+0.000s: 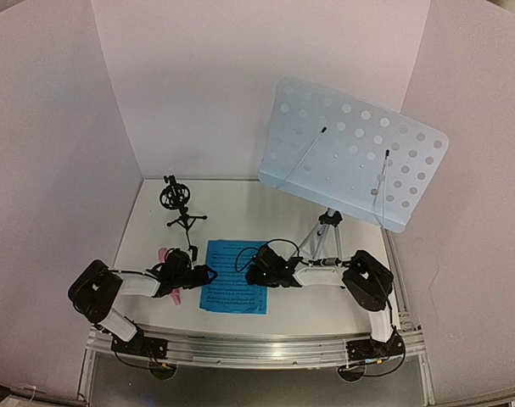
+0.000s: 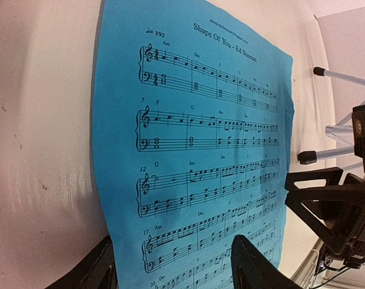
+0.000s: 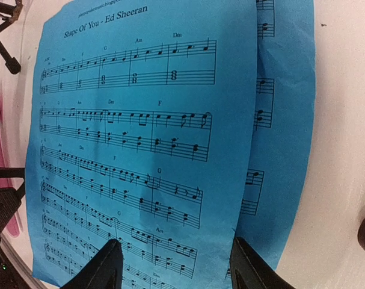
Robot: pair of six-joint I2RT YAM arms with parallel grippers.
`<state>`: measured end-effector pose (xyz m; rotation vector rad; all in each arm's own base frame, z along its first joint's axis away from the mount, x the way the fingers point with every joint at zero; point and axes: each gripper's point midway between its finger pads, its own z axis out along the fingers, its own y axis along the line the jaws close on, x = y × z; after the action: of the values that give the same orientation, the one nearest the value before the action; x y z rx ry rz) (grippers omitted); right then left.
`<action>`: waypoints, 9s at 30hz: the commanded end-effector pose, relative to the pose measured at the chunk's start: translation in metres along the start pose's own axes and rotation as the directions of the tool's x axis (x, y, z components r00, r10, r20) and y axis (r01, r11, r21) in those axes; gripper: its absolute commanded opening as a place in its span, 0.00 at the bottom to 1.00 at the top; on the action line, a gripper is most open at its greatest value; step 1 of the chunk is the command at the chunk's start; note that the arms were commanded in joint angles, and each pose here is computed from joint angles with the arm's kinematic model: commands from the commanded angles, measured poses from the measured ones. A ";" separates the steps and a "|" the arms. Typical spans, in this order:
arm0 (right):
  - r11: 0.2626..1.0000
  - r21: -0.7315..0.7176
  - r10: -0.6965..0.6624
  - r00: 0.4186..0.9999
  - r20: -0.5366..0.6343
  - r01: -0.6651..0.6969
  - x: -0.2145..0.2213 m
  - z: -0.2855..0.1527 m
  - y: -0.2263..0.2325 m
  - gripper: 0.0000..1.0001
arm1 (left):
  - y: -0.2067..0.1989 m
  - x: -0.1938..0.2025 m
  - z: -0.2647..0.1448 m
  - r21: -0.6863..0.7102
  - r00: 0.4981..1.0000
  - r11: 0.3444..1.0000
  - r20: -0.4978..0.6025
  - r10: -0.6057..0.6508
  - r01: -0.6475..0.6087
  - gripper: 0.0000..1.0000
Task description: Set up the instrument practice props
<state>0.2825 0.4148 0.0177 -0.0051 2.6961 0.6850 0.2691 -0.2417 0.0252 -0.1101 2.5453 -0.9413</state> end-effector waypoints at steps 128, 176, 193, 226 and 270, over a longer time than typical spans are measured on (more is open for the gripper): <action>0.569 0.126 -0.485 0.208 0.850 0.813 -0.134 -0.567 0.175 0.00 | -0.323 -0.111 -0.352 0.142 0.282 0.270 0.747 0.602 -0.952 0.92; 0.683 0.426 -0.469 -0.091 0.879 0.593 -0.153 -0.699 0.105 0.00 | -0.529 -0.146 -0.214 0.216 0.285 0.211 0.874 0.393 -0.953 0.44; 0.683 0.421 -0.470 -0.083 0.879 0.597 -0.150 -0.696 0.101 0.00 | -0.527 -0.138 -0.209 0.258 0.323 0.207 0.857 0.402 -0.944 0.16; 0.646 0.616 -0.572 -0.249 0.781 0.451 -0.172 -0.732 0.109 0.00 | -0.515 -0.128 -0.221 0.264 0.313 0.181 0.879 0.358 -0.947 0.00; 0.571 0.580 -0.733 0.042 0.679 0.580 -0.168 -0.596 0.099 0.00 | -0.520 -0.117 -0.218 0.299 0.318 0.107 0.880 0.352 -0.948 0.00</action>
<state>0.2301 0.2223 0.6027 -0.7034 1.3269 0.0197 0.2576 -0.4894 0.5312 0.9283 0.9858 -1.1859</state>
